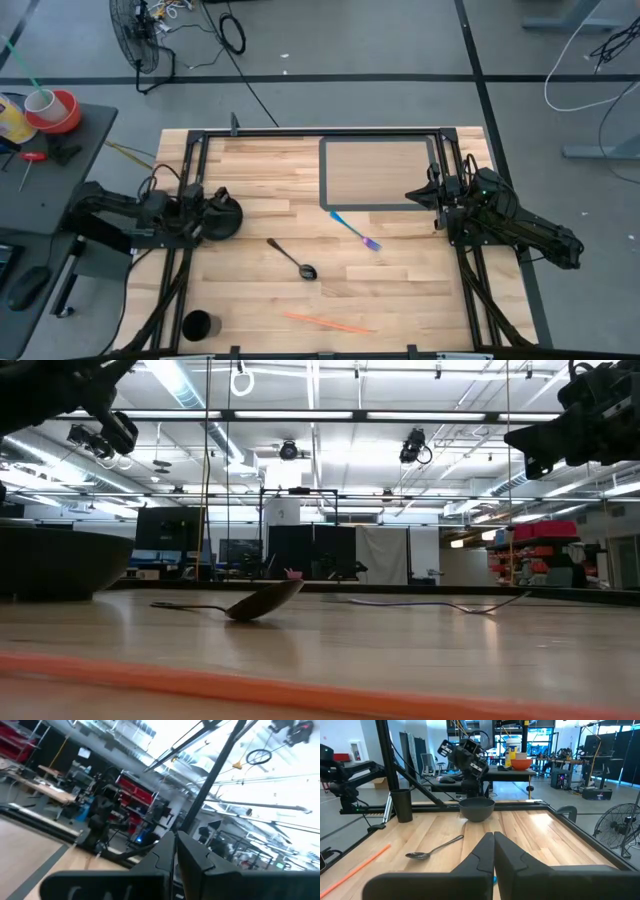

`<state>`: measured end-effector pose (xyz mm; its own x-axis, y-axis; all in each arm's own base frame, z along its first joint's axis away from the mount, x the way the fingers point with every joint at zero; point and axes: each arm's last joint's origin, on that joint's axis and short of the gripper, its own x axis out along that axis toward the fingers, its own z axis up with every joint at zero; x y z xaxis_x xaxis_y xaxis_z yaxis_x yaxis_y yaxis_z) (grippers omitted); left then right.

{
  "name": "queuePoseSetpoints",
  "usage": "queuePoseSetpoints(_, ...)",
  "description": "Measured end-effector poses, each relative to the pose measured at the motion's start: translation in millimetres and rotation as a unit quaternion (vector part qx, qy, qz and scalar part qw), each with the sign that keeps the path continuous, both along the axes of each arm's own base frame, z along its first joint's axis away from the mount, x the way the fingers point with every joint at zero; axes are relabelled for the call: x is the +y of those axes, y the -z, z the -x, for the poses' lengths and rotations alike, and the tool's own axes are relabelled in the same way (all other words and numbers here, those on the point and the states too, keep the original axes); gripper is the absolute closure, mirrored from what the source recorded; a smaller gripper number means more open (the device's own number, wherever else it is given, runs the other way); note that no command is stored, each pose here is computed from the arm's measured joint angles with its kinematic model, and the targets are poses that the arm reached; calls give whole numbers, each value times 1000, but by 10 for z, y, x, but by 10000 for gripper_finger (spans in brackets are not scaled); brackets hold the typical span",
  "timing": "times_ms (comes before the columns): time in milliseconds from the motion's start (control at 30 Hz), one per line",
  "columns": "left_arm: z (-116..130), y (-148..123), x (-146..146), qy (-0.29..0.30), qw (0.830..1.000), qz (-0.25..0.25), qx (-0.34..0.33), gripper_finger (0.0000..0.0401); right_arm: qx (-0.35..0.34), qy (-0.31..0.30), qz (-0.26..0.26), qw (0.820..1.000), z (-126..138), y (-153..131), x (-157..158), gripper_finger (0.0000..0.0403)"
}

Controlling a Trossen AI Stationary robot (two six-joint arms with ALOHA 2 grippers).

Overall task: Pick & Place Utensil
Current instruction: Put the black bowl on the transparent mat

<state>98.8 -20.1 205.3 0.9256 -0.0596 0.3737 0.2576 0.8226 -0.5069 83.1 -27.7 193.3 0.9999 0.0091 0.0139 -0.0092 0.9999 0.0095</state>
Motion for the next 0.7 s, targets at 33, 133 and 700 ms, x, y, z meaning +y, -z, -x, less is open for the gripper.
queuePoseSetpoints(33,-17,12,-17,-5,1000,3,9,378,0,0,0,1000,0,0,0,394)
queuePoseSetpoints(133,-74,55,-75,-19,999,12,37,378,0,0,0,1000,0,0,0,394)
queuePoseSetpoints(700,-449,-474,-835,66,987,-125,71,381,0,0,0,1000,0,0,0,394)
